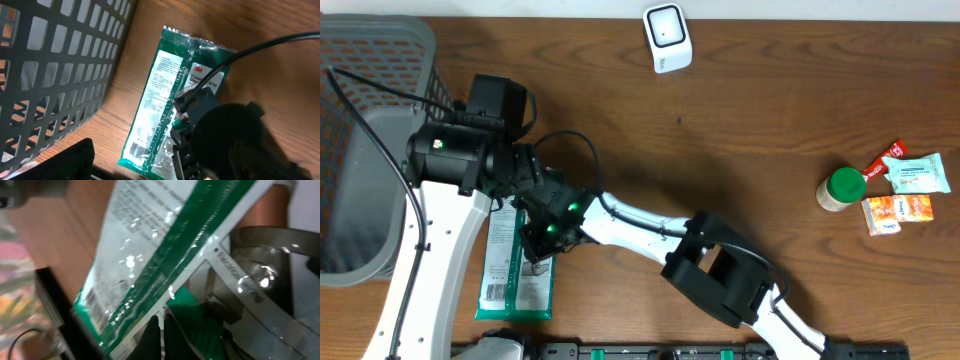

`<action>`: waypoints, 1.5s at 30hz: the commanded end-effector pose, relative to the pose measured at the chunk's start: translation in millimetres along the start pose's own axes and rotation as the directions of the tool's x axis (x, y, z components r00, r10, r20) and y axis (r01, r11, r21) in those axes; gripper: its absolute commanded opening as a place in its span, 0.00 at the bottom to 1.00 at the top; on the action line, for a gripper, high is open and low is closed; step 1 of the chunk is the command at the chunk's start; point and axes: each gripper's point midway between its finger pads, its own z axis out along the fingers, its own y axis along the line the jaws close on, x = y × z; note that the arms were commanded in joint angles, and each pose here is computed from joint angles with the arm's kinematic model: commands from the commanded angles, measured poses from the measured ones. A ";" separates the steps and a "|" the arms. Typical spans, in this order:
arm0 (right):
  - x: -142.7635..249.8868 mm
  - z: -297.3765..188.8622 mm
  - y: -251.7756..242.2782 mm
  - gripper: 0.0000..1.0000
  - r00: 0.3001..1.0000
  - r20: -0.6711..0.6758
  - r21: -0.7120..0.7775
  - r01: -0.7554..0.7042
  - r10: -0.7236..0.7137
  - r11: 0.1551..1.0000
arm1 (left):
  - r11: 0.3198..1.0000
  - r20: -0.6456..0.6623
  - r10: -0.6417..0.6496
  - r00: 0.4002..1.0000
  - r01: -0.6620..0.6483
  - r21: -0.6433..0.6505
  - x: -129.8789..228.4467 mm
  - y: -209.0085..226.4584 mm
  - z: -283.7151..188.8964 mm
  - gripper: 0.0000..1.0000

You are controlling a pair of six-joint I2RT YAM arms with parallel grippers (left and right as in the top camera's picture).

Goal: Scan the item barcode

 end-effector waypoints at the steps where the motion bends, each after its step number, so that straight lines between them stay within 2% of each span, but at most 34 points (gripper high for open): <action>1: -6.7 -6.4 -6.6 0.01 0.996 0.088 0.118 -0.016 0.005 0.993 | 1.000 0.003 0.001 1.000 -0.001 -0.005 -0.5 1.7 -1.2 0.88; 7: 8.1 -4.4 -49.5 0.01 0.996 0.081 0.253 -0.066 0.047 0.965 | 1.000 0.003 0.000 1.000 0.000 -0.006 -0.5 1.8 -1.1 0.88; 12: 21.4 -37.3 -115.9 0.01 0.988 0.072 0.496 -0.152 0.134 0.855 | 1.000 0.003 0.000 1.000 0.000 -0.006 -0.5 1.8 -1.1 0.88; 17: 28.7 -87.4 -167.9 0.01 0.996 -0.053 0.639 -0.023 0.074 0.769 | 1.000 0.003 0.000 1.000 0.000 -0.006 -0.6 1.8 -1.2 0.88; 21: 32.2 -143.0 -219.4 0.01 0.990 -0.117 0.783 0.042 0.080 0.621 | 1.000 0.003 0.000 1.000 0.000 -0.006 -0.5 1.8 -1.1 0.88; 23: 34.2 -162.2 -237.9 0.01 0.983 -0.167 0.812 0.093 0.078 0.576 | 1.000 0.003 0.001 1.000 -0.001 -0.006 -0.6 1.8 -1.2 0.88; 26: 36.0 -175.0 -251.3 0.01 0.962 -0.269 0.783 0.194 0.041 0.590 | 1.000 0.003 0.001 1.000 -0.001 -0.006 -0.6 1.8 -1.2 0.88; 31: 18.6 -187.6 -251.2 0.01 0.967 -0.255 0.772 0.199 0.007 0.603 | 1.000 0.003 0.001 1.000 -0.001 -0.005 -0.5 1.7 -1.2 0.88; 33: 10.8 -177.5 -239.3 0.01 0.958 -0.280 0.703 0.250 -0.065 0.665 | 1.000 0.003 0.001 1.000 -0.001 -0.006 -0.5 1.8 -1.1 0.88; 34: 9.1 -166.7 -228.1 0.02 0.940 -0.312 0.627 0.310 -0.134 0.715 | 1.000 0.003 0.001 1.000 -0.001 -0.006 -0.6 1.8 -1.2 0.88; 35: 9.6 -153.5 -212.7 0.08 0.910 -0.347 0.521 0.388 -0.227 0.760 | 1.000 0.003 0.001 1.000 -0.001 -0.006 -0.5 1.8 -1.1 0.88; 37: 14.7 -135.9 -186.4 0.17 0.850 -0.374 0.344 0.498 -0.370 0.796 | 1.000 0.002 0.001 1.000 -0.001 -0.006 -0.4 1.7 -1.1 0.88; 38: 24.3 -125.2 -166.0 0.18 0.779 -0.395 0.206 0.592 -0.487 0.779 | 1.000 0.003 0.001 1.000 -0.001 -0.006 -0.6 1.8 -1.2 0.88; 39: 30.2 -122.9 -161.4 0.18 0.741 -0.419 0.170 0.632 -0.525 0.756 | 1.000 0.003 0.001 1.000 -0.001 -0.006 -0.6 1.8 -1.2 0.88; 45: 81.2 -132.0 -158.3 0.17 0.444 -0.644 -0.020 0.804 -0.622 0.594 | 1.000 0.003 0.000 1.000 0.000 -0.005 -0.5 1.7 -1.2 0.88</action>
